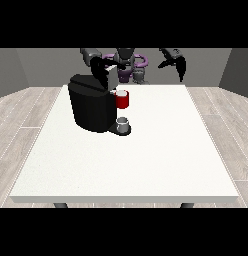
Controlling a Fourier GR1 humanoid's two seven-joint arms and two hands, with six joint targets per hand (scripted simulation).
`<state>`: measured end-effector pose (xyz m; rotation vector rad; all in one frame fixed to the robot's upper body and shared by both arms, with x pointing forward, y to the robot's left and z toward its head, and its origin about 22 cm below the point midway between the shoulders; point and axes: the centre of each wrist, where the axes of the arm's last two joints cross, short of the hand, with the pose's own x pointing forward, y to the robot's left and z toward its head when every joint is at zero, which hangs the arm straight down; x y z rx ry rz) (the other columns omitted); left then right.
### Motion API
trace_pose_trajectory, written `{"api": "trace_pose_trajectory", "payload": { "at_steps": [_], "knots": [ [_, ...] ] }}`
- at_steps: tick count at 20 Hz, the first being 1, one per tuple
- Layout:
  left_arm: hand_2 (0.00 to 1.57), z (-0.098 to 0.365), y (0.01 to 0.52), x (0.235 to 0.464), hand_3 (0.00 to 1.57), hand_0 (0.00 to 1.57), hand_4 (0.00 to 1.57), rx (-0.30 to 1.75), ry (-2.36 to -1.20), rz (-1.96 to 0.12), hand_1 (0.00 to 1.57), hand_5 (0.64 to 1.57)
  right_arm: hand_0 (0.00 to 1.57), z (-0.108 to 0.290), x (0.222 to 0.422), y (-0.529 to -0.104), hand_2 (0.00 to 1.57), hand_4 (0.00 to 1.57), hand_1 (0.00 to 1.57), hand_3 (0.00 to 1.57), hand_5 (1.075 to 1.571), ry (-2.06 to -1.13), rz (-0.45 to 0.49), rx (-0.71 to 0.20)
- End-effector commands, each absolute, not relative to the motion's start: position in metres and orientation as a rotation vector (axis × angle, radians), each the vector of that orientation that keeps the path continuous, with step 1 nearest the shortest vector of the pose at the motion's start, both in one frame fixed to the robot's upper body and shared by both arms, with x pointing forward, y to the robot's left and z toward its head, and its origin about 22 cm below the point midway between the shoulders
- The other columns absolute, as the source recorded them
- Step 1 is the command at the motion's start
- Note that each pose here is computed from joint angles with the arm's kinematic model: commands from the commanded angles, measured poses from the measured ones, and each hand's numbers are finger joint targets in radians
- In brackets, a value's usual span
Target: Insert the coffee pod into the coffee machine and close the lid
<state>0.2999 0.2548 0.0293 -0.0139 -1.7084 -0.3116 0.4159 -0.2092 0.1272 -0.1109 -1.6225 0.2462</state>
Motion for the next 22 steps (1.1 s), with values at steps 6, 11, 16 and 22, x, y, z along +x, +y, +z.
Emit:
{"api": "trace_pose_trajectory", "payload": {
  "at_steps": [6,11,16,22],
  "knots": [
    [0.00,0.031,0.252,0.308,0.00,0.00,0.40,-0.059,-1.747,-0.313,0.00,1.571,0.00,0.178,0.421,-0.168,0.00,0.10,0.00,0.00,1.571,-1.795,0.430,-0.122],
    [0.00,0.041,0.232,0.311,0.00,0.00,0.44,-0.076,-1.786,-0.389,0.00,1.571,0.00,0.195,0.423,-0.162,0.00,0.30,0.00,0.00,1.571,-1.819,0.406,-0.195],
    [0.00,0.052,0.219,0.321,0.00,0.00,0.42,-0.131,-1.823,-0.422,0.00,1.571,0.00,0.234,0.420,-0.159,0.00,0.10,0.00,0.00,1.571,-1.834,0.385,-0.238],
    [0.00,0.064,0.215,0.331,0.00,0.00,0.37,-0.169,-1.830,-0.464,0.00,1.571,0.00,0.266,0.411,-0.175,0.00,0.05,0.00,0.00,1.571,-1.856,0.402,-0.333]
  ]
}}
